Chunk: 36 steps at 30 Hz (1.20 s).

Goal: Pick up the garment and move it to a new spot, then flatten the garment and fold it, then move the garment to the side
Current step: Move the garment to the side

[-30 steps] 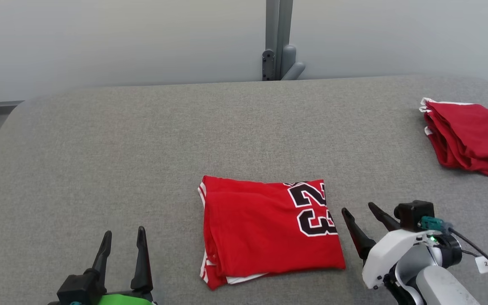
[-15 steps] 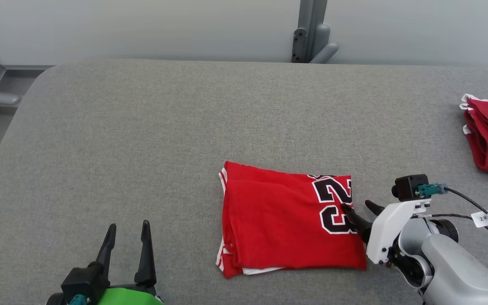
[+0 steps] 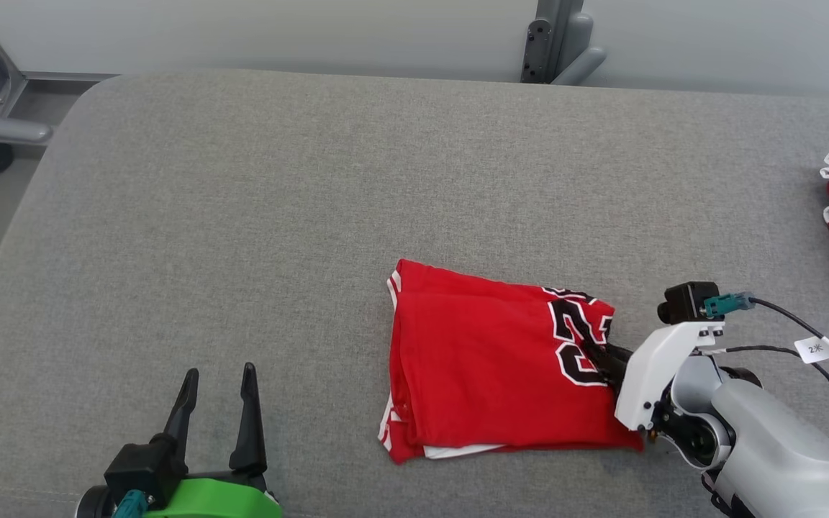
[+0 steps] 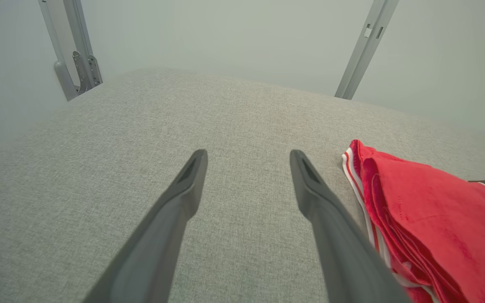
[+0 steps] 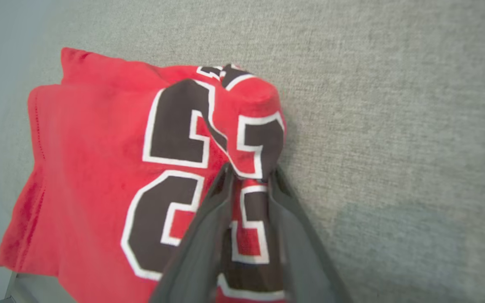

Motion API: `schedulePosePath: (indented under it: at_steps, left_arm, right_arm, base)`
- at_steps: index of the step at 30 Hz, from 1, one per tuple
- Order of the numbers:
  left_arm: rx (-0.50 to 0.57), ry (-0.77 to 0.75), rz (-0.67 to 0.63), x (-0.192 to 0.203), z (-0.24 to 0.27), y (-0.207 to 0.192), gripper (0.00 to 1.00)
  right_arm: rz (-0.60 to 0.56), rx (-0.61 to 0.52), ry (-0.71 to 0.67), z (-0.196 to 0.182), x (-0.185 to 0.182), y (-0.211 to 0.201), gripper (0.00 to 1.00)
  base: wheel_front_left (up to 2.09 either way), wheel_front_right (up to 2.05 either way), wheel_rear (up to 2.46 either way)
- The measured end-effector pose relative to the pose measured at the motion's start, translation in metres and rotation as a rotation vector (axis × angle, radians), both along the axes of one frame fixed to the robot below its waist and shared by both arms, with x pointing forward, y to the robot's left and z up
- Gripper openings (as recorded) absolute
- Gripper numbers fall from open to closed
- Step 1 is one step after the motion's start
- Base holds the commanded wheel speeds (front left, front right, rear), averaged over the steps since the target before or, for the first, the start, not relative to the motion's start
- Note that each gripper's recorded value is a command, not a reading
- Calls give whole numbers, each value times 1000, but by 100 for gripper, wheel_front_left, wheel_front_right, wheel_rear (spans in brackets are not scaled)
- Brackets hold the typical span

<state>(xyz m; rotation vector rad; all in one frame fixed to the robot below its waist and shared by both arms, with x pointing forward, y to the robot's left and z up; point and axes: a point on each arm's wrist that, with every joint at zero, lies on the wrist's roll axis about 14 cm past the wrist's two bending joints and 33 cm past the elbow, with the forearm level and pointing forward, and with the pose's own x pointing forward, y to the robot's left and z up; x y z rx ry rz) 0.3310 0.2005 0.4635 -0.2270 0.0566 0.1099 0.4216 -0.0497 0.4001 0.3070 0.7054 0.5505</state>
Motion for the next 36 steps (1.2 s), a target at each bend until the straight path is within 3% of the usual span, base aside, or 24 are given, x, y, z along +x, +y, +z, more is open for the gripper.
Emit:
schedulePosePath:
  at_steps: [10,23,36]
  left_arm:
    - [5,-15,-46,12,4,-13,100]
    - [-7,-57,-278,52,12,-85,100]
    - [-29,-85,-584,97,7,-188,100]
  right_arm:
    - [-35,18,-84,23,17,-16,0]
    - [-254,-108,-186,50,32,-133,0]
    - [-514,-179,-229,69,2,-236,0]
  base:
    - [0,0,0]
    - [0,0,0]
    - [0,0,0]
